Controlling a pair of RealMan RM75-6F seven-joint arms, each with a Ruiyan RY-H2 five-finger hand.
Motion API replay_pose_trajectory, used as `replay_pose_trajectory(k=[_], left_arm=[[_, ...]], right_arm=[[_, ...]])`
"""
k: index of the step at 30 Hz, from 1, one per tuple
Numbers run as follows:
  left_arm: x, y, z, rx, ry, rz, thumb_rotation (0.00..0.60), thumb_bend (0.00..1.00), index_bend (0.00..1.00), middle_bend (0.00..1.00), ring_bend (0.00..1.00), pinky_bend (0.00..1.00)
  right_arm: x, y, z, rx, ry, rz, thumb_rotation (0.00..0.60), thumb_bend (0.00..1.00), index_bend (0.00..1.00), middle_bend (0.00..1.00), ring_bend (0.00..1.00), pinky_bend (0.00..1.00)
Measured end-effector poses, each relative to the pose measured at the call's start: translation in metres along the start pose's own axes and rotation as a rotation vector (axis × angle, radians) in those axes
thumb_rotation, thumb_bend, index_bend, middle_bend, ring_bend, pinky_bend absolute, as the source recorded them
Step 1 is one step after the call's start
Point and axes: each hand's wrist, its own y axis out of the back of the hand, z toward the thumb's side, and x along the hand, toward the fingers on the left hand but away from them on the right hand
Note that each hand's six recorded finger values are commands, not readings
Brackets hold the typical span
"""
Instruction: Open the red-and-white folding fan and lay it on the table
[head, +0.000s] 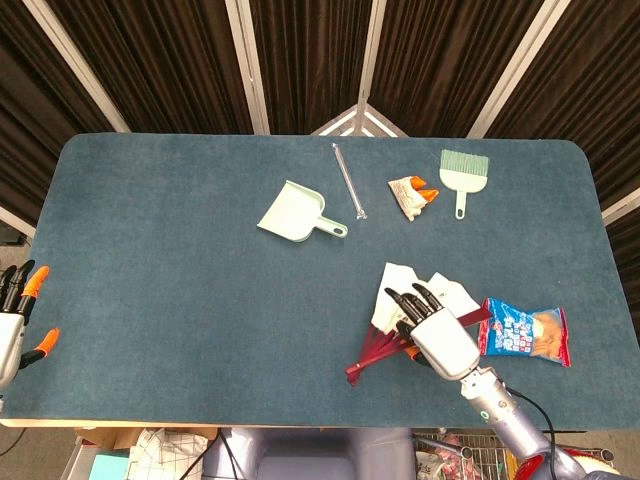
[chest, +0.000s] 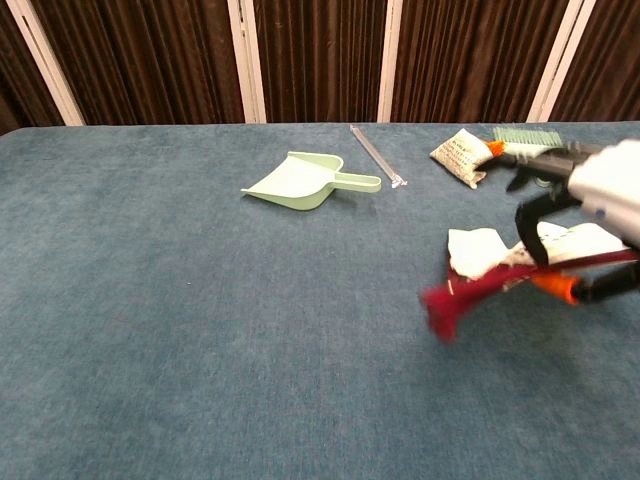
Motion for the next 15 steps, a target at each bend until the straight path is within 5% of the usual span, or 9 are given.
replay_pose_trajectory(k=[15], left_arm=[[0.000, 0.004, 0.000, -0.024, -0.019, 0.021, 0.600, 0.37, 0.00, 0.00, 0.00, 0.13]], right_arm=[[-0.071, 0.105, 0.021, -0.134, 0.019, 0.089, 0.600, 0.42, 0.67, 0.14, 0.24, 0.17]])
